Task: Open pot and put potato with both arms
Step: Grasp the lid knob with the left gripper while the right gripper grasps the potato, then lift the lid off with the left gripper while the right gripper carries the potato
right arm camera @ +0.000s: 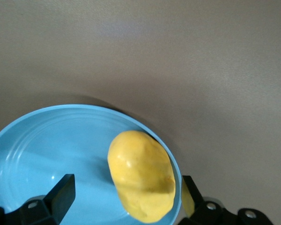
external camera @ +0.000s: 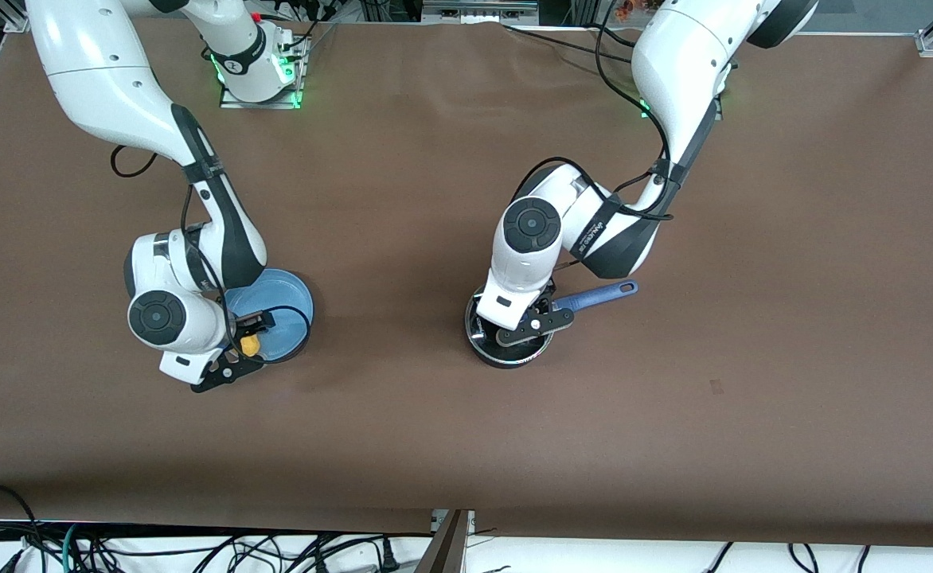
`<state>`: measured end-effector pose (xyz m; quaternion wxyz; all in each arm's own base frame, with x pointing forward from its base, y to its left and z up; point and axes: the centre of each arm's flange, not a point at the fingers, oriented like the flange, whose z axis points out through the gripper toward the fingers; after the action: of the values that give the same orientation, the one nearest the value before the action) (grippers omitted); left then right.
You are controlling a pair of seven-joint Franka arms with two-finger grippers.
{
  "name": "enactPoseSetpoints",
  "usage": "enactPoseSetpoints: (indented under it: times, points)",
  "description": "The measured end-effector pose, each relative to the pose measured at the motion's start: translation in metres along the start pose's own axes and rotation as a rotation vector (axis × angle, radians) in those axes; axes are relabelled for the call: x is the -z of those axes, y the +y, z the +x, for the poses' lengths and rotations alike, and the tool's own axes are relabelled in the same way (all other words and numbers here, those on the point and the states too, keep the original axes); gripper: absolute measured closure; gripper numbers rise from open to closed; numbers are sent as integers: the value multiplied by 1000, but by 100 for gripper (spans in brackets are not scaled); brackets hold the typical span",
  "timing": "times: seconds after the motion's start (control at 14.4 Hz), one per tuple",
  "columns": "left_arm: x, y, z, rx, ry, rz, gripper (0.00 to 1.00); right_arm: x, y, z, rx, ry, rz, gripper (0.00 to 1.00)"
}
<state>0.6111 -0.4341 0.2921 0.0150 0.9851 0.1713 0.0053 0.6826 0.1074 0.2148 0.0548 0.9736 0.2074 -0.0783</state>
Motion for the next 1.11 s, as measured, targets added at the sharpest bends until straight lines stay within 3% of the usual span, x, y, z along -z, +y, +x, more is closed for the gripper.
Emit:
enactPoseSetpoints:
  times: [0.21, 0.48, 0.83, 1.11]
  points:
    - [0, 0, 1, 1, 1, 0, 39, -10, 4, 0, -5, -4, 2, 4]
    - [19, -3, 8, 11, 4, 9, 39, -10, 6, -1, -9, -6, 2, 45]
    - [104, -54, 55, -39, 39, 23, 39, -9, 1, -1, -66, -13, 30, 46]
    - [136, -178, 128, -242, 16, 55, 39, 5, -37, 5, -226, -52, 205, 46]
